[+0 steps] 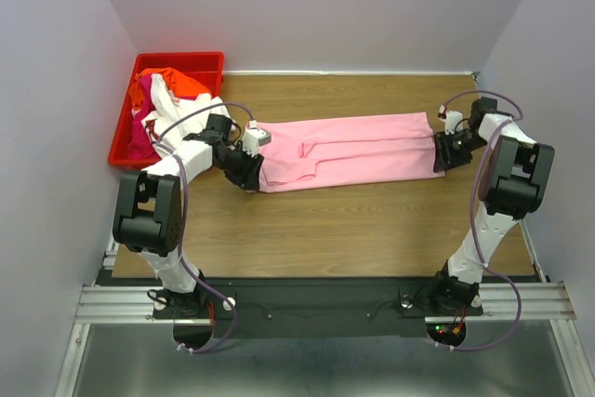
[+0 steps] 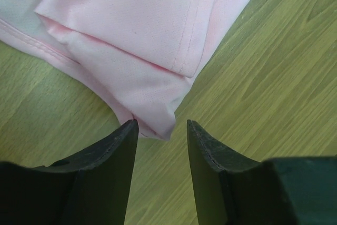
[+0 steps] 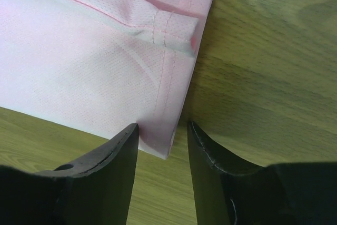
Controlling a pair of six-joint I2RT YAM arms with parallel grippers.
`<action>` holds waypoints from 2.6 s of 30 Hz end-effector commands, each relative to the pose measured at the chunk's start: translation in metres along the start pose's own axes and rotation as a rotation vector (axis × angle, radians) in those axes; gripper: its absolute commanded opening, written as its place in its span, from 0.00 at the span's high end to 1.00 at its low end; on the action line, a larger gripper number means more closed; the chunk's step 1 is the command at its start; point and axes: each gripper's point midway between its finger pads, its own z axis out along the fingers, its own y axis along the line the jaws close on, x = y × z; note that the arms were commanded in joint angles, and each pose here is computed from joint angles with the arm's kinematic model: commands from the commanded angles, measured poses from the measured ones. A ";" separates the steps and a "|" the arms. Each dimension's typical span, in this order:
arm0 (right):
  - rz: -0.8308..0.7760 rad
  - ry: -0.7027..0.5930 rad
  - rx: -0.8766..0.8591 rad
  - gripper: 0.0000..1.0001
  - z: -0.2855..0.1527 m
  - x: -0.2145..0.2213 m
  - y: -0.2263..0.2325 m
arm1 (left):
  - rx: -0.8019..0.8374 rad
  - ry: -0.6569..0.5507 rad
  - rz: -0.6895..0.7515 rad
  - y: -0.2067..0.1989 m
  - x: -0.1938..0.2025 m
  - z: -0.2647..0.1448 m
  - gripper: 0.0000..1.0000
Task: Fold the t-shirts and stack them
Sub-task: Fold the tshirt
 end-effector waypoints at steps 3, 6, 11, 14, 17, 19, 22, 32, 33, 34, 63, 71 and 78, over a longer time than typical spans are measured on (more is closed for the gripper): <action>0.035 -0.022 -0.026 0.53 -0.007 -0.007 0.002 | 0.059 -0.039 -0.012 -0.010 -0.013 -0.001 0.54; 0.043 -0.032 -0.023 0.52 -0.011 -0.011 0.001 | 0.061 -0.040 -0.017 -0.010 -0.013 0.000 0.60; 0.060 -0.053 -0.019 0.46 -0.017 -0.017 -0.004 | 0.053 -0.038 -0.019 -0.007 -0.013 0.002 0.69; 0.063 -0.059 -0.024 0.50 -0.019 -0.020 -0.004 | 0.054 -0.039 -0.020 -0.007 -0.014 0.003 0.74; 0.062 -0.058 -0.026 0.60 -0.018 -0.021 -0.004 | 0.055 -0.038 -0.025 -0.006 -0.015 0.004 0.78; 0.065 -0.052 -0.030 0.67 -0.017 -0.020 -0.005 | 0.058 -0.039 -0.027 -0.006 -0.015 0.005 0.80; 0.070 -0.038 -0.034 0.66 -0.014 -0.017 -0.005 | 0.062 -0.040 -0.029 -0.007 -0.015 0.005 0.80; 0.085 -0.016 -0.035 0.63 -0.009 -0.012 -0.007 | 0.065 -0.041 -0.034 -0.006 -0.016 0.008 0.76; 0.083 -0.018 -0.033 0.69 -0.010 -0.013 -0.007 | 0.066 -0.043 -0.034 -0.006 -0.016 0.008 0.76; 0.084 -0.016 -0.032 0.74 -0.010 -0.013 -0.007 | 0.066 -0.044 -0.037 -0.006 -0.017 0.008 0.79; -0.007 0.155 -0.011 0.68 -0.023 0.072 -0.001 | 0.005 0.194 0.107 -0.008 0.070 -0.009 0.70; -0.048 0.008 -0.016 0.50 -0.070 0.030 0.015 | 0.019 0.037 0.181 -0.032 0.010 -0.046 0.56; -0.038 -0.171 -0.108 0.58 -0.093 -0.030 0.044 | 0.059 -0.057 0.152 -0.045 -0.022 -0.031 0.56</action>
